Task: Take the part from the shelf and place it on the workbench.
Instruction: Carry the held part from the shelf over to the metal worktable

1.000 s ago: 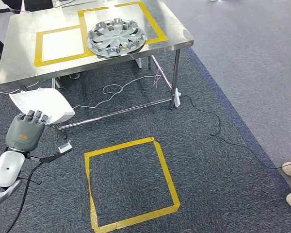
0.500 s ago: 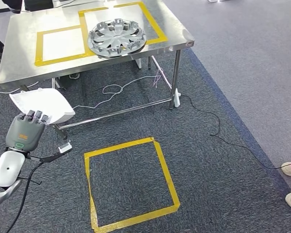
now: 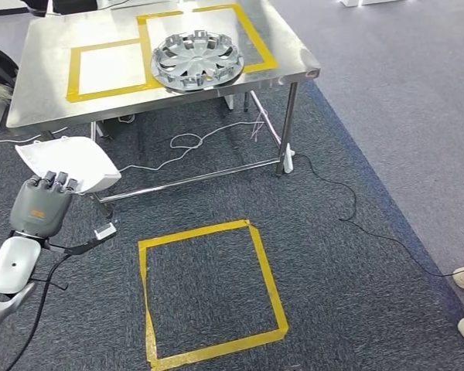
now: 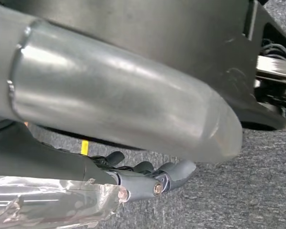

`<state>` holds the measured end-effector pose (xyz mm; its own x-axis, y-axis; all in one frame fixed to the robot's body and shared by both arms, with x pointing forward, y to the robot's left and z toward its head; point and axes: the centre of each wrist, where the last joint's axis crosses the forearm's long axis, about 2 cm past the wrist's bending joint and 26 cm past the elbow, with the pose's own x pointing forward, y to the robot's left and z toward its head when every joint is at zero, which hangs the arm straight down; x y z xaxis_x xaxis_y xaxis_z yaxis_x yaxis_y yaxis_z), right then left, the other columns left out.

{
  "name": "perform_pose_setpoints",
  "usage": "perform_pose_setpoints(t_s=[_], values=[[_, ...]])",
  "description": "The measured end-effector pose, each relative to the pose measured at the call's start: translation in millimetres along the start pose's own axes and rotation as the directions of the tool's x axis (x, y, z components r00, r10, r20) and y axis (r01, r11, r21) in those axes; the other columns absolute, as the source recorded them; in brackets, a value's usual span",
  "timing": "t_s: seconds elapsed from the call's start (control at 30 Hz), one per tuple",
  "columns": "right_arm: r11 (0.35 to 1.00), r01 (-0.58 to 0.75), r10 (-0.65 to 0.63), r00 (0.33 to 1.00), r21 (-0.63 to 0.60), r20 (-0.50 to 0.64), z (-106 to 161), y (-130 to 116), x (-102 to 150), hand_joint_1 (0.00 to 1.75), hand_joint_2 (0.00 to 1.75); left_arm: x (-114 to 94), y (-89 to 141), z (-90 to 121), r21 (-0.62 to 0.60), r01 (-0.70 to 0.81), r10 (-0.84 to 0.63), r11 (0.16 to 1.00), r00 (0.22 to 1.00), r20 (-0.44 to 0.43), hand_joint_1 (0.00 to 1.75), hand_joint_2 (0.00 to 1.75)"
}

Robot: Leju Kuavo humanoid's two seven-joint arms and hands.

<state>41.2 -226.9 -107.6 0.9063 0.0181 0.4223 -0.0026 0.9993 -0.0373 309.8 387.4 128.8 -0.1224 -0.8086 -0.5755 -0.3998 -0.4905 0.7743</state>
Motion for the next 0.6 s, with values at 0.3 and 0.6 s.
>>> perform_pose_setpoints(t_s=[0.3, 0.6], values=[[1.000, 0.011, -0.011, 1.000, 0.004, -0.006, 0.1, 1.1, 0.1, 0.00, 0.00, -0.4, 0.1, -0.1, 0.003, 0.000, 0.000, 1.000, 1.000, -0.002, 1.75, 1.75], [0.999, 0.036, -0.036, 0.999, 0.008, -0.005, 0.6, 1.3, -1.3, 0.00, 0.00, 2.9, 0.9, -0.7, 0.006, -0.011, 0.011, 1.000, 1.000, 0.017, 1.75, 1.75]])
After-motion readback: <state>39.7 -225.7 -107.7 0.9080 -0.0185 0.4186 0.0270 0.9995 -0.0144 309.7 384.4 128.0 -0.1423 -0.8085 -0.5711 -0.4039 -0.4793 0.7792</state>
